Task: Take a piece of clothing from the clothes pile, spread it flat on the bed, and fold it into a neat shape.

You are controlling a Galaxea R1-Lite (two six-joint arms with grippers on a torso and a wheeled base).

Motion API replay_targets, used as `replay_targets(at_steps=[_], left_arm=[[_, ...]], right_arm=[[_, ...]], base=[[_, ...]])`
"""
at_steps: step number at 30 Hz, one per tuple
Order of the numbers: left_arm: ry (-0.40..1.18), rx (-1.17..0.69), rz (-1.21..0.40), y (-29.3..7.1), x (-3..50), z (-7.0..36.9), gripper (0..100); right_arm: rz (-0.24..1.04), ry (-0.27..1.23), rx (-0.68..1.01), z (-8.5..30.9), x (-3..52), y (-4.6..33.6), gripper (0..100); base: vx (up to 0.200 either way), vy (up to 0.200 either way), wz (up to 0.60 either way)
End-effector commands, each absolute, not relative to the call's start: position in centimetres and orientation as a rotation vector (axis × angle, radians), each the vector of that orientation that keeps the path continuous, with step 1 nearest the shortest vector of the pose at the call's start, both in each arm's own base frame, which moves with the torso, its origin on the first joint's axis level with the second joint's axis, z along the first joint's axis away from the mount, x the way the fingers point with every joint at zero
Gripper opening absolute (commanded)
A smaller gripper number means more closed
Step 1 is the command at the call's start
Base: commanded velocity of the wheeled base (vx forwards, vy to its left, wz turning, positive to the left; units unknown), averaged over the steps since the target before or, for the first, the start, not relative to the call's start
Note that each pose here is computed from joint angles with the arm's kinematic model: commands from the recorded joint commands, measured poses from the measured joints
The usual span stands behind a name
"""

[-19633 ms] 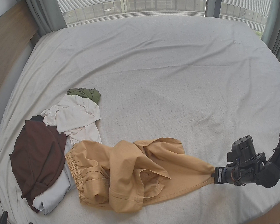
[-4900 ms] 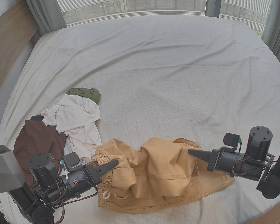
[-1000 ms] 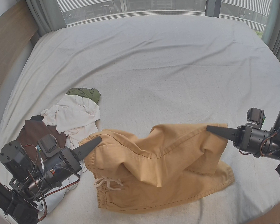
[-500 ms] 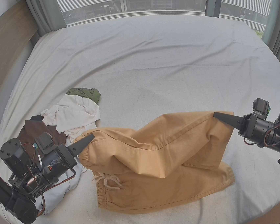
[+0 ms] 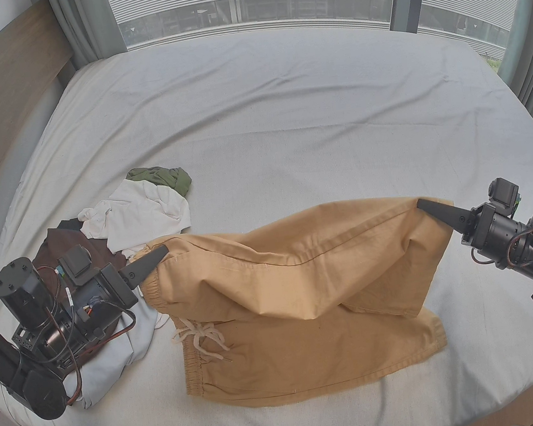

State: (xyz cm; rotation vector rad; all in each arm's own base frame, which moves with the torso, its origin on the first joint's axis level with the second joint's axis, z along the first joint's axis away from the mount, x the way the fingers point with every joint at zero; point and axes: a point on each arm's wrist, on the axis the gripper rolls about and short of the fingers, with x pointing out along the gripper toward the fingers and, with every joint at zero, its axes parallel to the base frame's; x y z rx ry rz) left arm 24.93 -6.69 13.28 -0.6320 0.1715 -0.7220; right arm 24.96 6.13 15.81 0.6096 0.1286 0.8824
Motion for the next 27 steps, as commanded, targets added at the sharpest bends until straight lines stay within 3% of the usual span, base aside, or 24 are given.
replay_targets(at_steps=[1, 27], left_arm=[[0.164, -0.631, -0.718, -6.5, 25.0, 13.3, 0], [0.165, -0.629, -0.713, -6.4, 24.8, 13.3, 0]], right_arm=[[0.867, 0.121, 0.607, 15.9, 25.2, 5.4, 0], [0.772, 0.089, 0.617, 15.8, 26.9, 2.4, 0]], base=[[0.000, 0.000, 0.00], [0.000, 0.000, 0.00]])
